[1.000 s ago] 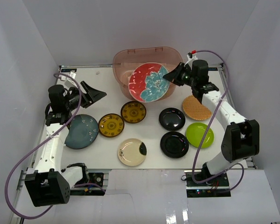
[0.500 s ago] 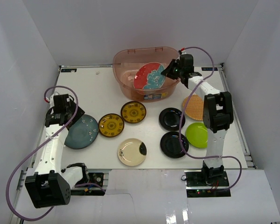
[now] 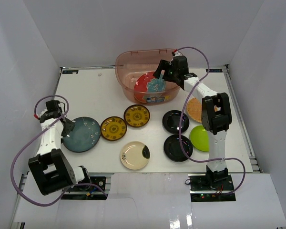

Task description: Place the plates into the plastic bin on the countertop

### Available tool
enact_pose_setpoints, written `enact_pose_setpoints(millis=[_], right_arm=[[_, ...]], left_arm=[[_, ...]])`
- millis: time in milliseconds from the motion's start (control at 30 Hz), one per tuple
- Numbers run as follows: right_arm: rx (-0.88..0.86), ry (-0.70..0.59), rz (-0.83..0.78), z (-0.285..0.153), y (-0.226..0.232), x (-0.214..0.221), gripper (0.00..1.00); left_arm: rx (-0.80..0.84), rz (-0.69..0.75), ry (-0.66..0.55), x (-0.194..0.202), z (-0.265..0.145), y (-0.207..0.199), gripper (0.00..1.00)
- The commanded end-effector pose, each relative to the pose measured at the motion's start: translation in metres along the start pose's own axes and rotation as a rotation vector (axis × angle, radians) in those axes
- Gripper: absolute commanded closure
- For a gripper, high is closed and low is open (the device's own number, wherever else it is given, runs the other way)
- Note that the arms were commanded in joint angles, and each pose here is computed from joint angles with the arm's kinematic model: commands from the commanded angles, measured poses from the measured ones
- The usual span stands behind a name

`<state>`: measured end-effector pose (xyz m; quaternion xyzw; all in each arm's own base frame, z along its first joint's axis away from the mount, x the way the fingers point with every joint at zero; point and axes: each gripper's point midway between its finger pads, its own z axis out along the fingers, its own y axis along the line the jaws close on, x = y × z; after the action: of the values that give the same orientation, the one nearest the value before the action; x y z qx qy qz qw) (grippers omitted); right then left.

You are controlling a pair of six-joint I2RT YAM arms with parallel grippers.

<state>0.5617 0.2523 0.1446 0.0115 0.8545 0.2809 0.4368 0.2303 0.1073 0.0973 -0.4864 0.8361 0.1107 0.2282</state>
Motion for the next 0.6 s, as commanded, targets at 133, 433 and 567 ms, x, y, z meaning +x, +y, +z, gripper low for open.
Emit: enact_pose_setpoints(millis=[133,433,567], right_arm=[[-0.213,-0.157,-0.111,-0.068,0.075,-0.070,0.10],[-0.404,-0.072,-0.108,-0.092,0.107,-0.048,0.10],[-0.415,-0.032,-0.093,-0.093,0.106,-0.033,0.10]], left_arm=[[0.058,-0.125,0.129,0.020,0.031,0.009,0.14],[0.164,-0.205,0.283,0.054,0.044,0.006,0.13],[0.164,-0.205,0.317,0.060,0.047,0.005,0.12]])
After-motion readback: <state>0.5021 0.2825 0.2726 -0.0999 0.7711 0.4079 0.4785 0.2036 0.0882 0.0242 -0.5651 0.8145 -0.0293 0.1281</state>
